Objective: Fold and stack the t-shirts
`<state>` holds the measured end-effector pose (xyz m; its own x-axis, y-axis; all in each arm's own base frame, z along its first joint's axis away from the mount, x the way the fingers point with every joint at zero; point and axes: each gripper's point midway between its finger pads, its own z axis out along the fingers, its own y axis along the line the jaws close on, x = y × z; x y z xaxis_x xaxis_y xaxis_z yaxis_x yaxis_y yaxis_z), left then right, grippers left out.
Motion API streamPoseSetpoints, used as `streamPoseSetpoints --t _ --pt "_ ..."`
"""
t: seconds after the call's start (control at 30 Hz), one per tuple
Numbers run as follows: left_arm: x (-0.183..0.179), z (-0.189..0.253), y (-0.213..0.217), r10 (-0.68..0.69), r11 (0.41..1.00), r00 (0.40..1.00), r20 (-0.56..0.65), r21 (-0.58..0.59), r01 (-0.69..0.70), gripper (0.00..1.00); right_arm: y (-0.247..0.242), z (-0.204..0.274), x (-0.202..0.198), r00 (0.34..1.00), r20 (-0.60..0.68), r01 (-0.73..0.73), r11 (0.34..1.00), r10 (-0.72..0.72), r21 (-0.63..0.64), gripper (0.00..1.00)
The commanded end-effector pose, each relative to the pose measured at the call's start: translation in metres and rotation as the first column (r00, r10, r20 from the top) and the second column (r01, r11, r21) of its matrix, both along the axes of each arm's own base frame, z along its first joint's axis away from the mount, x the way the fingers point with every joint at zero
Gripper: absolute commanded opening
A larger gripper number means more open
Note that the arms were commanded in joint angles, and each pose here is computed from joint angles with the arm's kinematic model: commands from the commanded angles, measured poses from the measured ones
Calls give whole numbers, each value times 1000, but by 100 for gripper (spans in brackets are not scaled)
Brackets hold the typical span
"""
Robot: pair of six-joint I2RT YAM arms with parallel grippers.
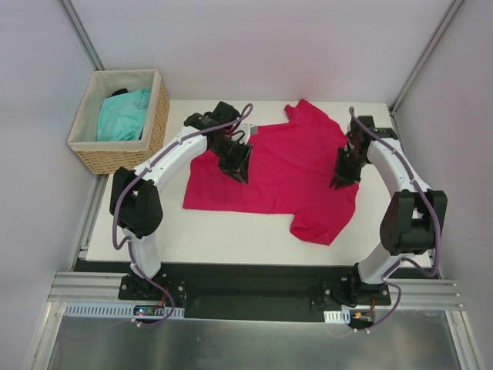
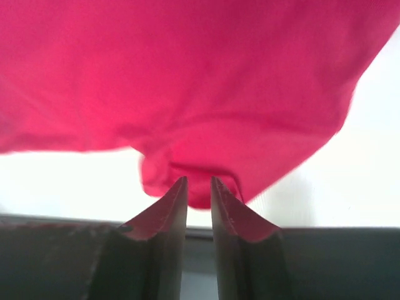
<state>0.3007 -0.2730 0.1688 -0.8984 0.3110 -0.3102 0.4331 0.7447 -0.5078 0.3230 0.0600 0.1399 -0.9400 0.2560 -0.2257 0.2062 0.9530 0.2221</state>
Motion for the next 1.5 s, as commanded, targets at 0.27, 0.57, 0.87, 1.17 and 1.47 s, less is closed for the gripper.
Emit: streamPoseSetpoints --t 0.27,0.57,0.87,1.17,1.47 --pt "3 27 -1 -112 994 989 92 28 110 31 5 -75 -132 938 -331 -90 994 106 65 34" --pt "17 40 -12 -106 994 986 127 -7 108 31 12 -91 -127 966 -235 -93 992 110 81 37" --pt "20 53 -13 -97 995 982 160 -19 101 30 14 -98 -115 967 -225 -101 992 116 76 34" --pt "21 67 -9 -87 996 975 205 -16 92 30 18 -99 -108 965 -232 -108 991 125 83 31" --pt "22 64 -5 -80 997 976 205 -4 82 31 17 -100 -116 956 -265 -107 992 123 72 31"
